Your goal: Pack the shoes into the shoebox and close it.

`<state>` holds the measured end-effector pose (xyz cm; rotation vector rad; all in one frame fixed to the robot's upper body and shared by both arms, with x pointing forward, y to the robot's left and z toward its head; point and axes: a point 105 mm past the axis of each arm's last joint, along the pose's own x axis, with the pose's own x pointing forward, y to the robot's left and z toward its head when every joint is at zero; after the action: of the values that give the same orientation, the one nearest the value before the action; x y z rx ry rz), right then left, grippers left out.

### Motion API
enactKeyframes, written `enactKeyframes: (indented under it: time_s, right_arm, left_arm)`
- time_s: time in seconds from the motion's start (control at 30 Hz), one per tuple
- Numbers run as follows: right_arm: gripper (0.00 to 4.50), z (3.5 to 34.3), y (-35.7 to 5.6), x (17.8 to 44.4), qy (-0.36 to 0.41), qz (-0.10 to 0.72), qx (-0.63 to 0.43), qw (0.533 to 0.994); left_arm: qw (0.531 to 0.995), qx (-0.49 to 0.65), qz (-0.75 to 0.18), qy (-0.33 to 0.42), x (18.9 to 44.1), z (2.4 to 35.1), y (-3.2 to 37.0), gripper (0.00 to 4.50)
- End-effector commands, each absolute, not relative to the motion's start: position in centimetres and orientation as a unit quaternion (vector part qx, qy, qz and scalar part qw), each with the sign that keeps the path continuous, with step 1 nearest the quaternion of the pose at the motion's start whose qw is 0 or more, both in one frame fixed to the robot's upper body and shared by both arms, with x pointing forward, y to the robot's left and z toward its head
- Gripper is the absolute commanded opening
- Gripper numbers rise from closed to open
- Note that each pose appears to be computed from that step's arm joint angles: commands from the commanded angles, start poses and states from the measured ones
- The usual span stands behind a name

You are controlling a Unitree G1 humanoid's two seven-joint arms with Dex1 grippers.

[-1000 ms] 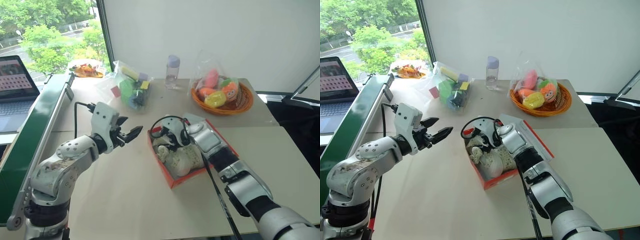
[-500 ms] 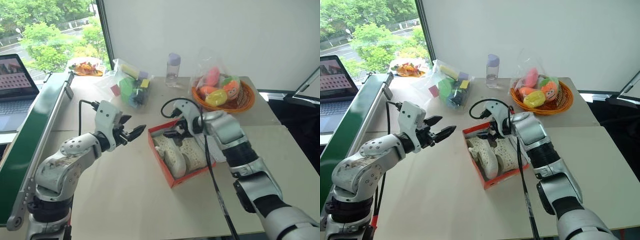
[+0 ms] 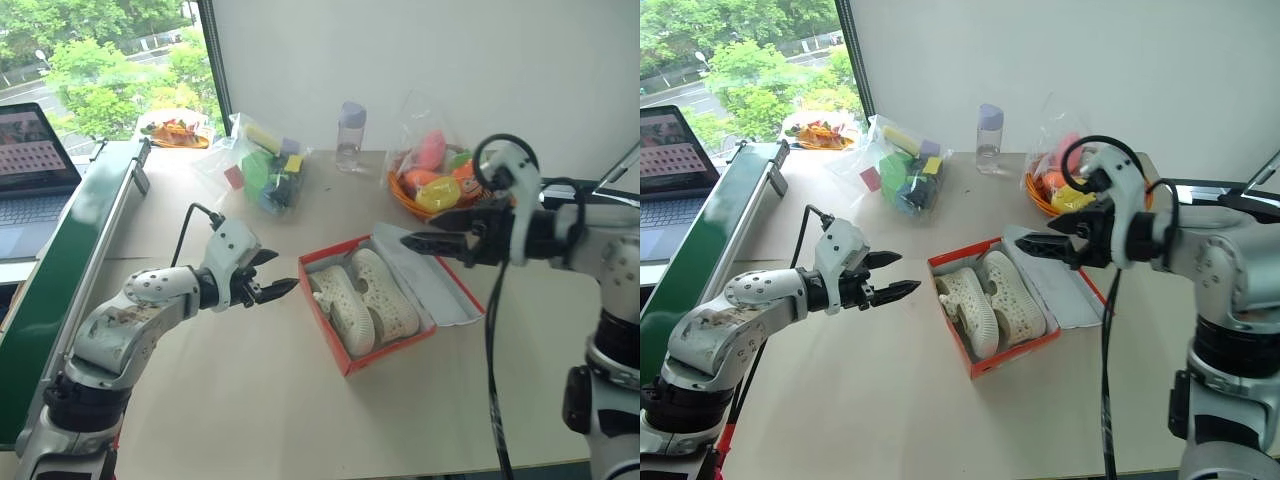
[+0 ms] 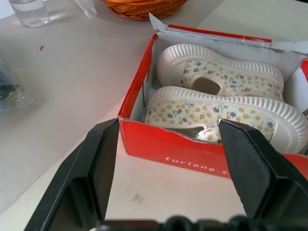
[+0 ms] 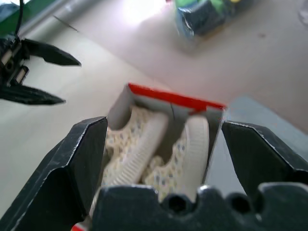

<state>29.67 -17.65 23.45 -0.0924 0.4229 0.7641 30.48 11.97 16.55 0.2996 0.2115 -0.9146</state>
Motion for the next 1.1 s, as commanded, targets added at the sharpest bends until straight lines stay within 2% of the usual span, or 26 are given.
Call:
enactKeyframes:
  time_s: [0.03, 0.17, 0.3, 0.37, 0.47, 0.57, 0.7, 0.9, 1.1]
  right_arm:
    - [3.34, 23.1, -20.1, 26.6, 0.221, 0.345, -0.069, 0.909]
    - [1.98, 21.6, -21.6, 24.1, 0.248, 0.336, -0.055, 0.907]
    - [0.51, 17.8, -23.0, 21.9, 0.283, 0.314, -0.008, 0.906]
    - [0.02, 15.7, -23.7, 21.5, 0.294, 0.289, -0.003, 0.911]
    - [0.02, 13.8, -23.1, 20.7, 0.245, 0.309, 0.120, 0.911]
    - [0.02, 10.2, -23.7, 20.6, 0.267, 0.277, 0.131, 0.914]
    - [0.00, 7.5, -23.9, 22.9, 0.248, 0.250, 0.146, 0.925]
    - [0.00, 3.4, -25.6, 25.8, 0.235, 0.197, 0.145, 0.941]
    - [0.00, 1.2, -25.5, 29.1, 0.195, 0.165, 0.192, 0.948]
  left_arm:
    - [0.864, 0.165, -0.470, 0.079, 30.9, 17.5, 10.9, 3.47]
    - [0.844, 0.178, -0.499, 0.082, 30.7, 17.5, 10.4, 3.47]
    - [0.828, 0.195, -0.519, 0.083, 30.5, 17.8, 10.2, 3.47]
    - [0.825, 0.202, -0.521, 0.084, 30.6, 18.0, 10.3, 3.47]
    - [0.820, 0.211, -0.526, 0.083, 30.2, 18.6, 10.3, 3.47]
    - [0.819, 0.204, -0.530, 0.084, 29.8, 19.1, 10.4, 3.47]
    - [0.820, 0.202, -0.527, 0.094, 29.1, 19.4, 10.8, 4.44]
    - [0.826, 0.218, -0.510, 0.101, 28.3, 20.0, 11.5, 4.44]
    - [0.831, 0.221, -0.499, 0.108, 28.0, 20.3, 12.0, 4.44]
